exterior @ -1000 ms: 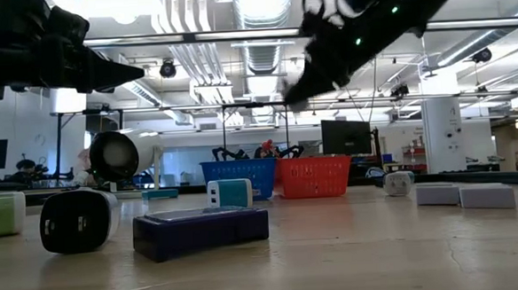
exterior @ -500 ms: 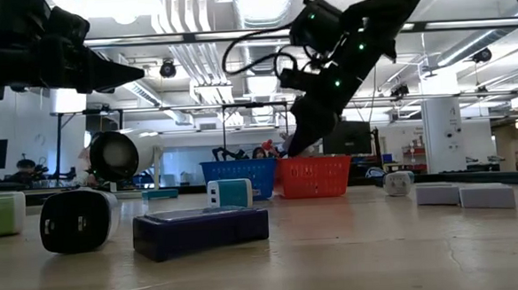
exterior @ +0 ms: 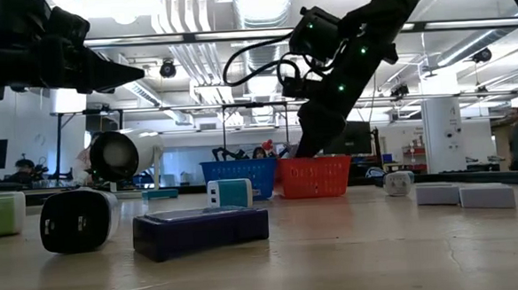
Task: Pick & Place Office items
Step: Put the white charger adapter into the red bin, then put the blue digital clock into the blue bin
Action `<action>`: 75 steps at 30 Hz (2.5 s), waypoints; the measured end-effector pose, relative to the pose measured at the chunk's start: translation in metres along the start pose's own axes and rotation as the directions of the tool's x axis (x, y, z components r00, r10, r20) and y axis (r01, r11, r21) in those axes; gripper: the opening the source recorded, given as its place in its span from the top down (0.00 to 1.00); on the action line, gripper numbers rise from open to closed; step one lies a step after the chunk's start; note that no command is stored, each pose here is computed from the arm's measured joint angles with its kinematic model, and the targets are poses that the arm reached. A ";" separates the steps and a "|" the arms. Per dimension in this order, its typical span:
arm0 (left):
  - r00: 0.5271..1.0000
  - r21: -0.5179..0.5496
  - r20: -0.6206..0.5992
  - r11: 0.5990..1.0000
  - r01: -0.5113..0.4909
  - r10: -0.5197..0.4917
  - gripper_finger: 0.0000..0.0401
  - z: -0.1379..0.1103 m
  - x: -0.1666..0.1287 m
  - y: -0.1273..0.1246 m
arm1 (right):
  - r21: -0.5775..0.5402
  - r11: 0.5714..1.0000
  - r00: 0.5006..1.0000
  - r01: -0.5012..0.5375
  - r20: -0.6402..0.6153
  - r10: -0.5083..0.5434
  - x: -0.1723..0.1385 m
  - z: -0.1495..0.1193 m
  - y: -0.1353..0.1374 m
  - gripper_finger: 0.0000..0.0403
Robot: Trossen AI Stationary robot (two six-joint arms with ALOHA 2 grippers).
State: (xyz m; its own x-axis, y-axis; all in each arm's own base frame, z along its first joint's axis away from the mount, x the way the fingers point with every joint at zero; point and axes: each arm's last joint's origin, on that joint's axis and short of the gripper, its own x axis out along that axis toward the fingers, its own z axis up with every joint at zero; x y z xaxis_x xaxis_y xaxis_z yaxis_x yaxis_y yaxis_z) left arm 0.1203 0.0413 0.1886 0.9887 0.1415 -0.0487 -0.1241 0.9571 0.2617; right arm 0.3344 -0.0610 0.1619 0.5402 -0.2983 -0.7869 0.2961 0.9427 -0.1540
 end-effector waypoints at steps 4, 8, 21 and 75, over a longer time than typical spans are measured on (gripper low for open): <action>1.000 0.000 0.000 1.000 0.000 0.000 0.97 0.000 0.000 0.000 | -0.005 1.000 1.000 -0.027 -0.011 0.027 0.001 -0.001 0.001 0.57; 1.000 0.000 0.000 1.000 -0.001 0.001 0.98 0.000 0.000 0.000 | 0.001 1.000 1.000 -0.027 -0.010 0.027 0.001 -0.001 0.001 0.54; 1.000 0.000 -0.001 1.000 -0.002 0.002 0.98 0.000 0.000 0.000 | 0.005 1.000 1.000 -0.022 0.008 0.022 -0.005 0.001 -0.001 0.40; 1.000 0.002 0.008 1.000 -0.007 0.007 0.97 0.001 0.000 0.000 | -0.008 0.983 0.293 -0.182 0.954 0.062 -0.164 -0.149 -0.029 0.97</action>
State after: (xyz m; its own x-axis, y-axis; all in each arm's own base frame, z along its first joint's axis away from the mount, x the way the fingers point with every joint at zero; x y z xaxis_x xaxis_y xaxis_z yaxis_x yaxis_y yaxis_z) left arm 0.1203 0.0415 0.1895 0.9885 0.1458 -0.0391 -0.1305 0.9558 0.2634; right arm 0.1199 -0.0169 0.2061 0.9283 -0.1723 0.3296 0.1870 0.9823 -0.0133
